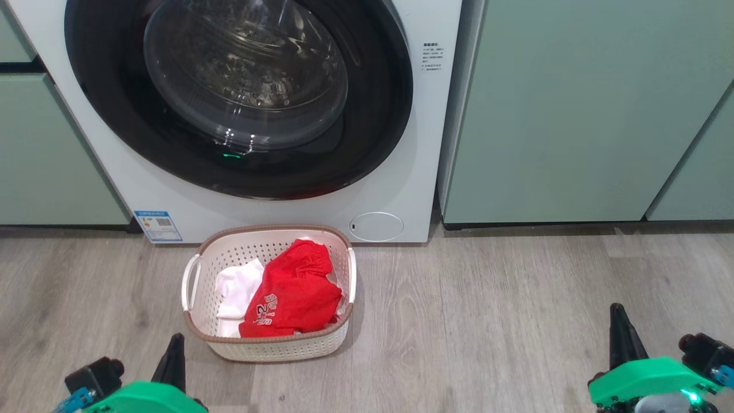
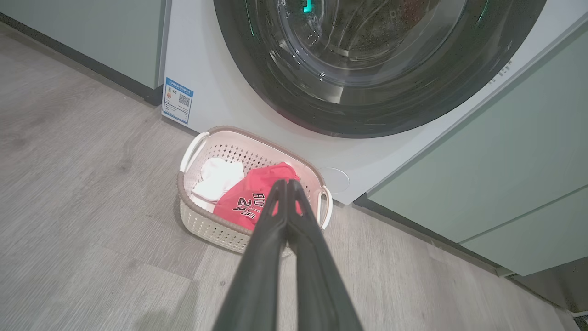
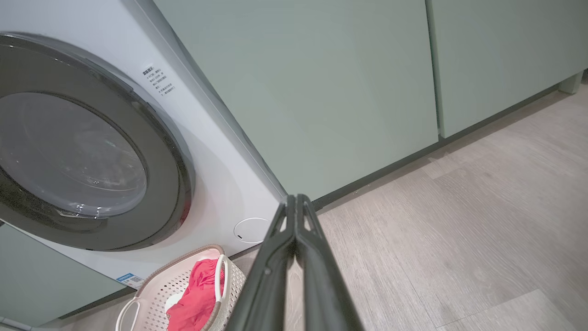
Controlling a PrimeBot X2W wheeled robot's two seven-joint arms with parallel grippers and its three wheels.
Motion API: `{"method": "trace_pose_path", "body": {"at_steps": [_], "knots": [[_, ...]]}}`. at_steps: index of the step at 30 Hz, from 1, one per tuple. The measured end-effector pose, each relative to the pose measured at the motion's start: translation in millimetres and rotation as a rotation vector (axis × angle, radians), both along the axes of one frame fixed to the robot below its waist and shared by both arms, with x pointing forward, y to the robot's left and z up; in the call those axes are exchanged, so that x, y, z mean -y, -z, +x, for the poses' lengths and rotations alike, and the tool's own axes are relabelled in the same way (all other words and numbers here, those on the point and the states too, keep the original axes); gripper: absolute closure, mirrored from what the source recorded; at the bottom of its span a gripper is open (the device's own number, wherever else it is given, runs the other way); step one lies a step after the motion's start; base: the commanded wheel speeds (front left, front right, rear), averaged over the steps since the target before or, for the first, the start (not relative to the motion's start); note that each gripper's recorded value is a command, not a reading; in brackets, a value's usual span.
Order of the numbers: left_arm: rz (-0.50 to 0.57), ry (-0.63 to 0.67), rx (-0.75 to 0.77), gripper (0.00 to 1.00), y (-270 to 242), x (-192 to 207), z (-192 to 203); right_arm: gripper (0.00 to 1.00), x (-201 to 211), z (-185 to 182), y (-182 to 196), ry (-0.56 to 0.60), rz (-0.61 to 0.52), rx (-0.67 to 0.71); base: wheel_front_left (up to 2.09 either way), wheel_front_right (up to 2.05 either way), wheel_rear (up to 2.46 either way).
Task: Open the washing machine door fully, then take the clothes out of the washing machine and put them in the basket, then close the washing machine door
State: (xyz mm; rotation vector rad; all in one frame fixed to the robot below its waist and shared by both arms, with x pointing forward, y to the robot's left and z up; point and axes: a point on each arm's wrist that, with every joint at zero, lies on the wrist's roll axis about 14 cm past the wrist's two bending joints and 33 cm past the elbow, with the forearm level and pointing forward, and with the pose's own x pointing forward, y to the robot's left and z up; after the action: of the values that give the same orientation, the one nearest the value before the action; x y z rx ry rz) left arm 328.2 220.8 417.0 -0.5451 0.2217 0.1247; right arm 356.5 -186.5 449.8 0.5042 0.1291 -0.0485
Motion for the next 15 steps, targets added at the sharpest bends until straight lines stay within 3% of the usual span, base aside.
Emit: {"method": "trace_pose_path", "body": {"at_steps": [15], "knots": [[-0.163,-0.046,0.009,1.00,-4.8,2.9,5.9,1.00,6.2,2.7,-1.8,0.048,0.171,-0.008,0.00,0.00,0.00]]}}
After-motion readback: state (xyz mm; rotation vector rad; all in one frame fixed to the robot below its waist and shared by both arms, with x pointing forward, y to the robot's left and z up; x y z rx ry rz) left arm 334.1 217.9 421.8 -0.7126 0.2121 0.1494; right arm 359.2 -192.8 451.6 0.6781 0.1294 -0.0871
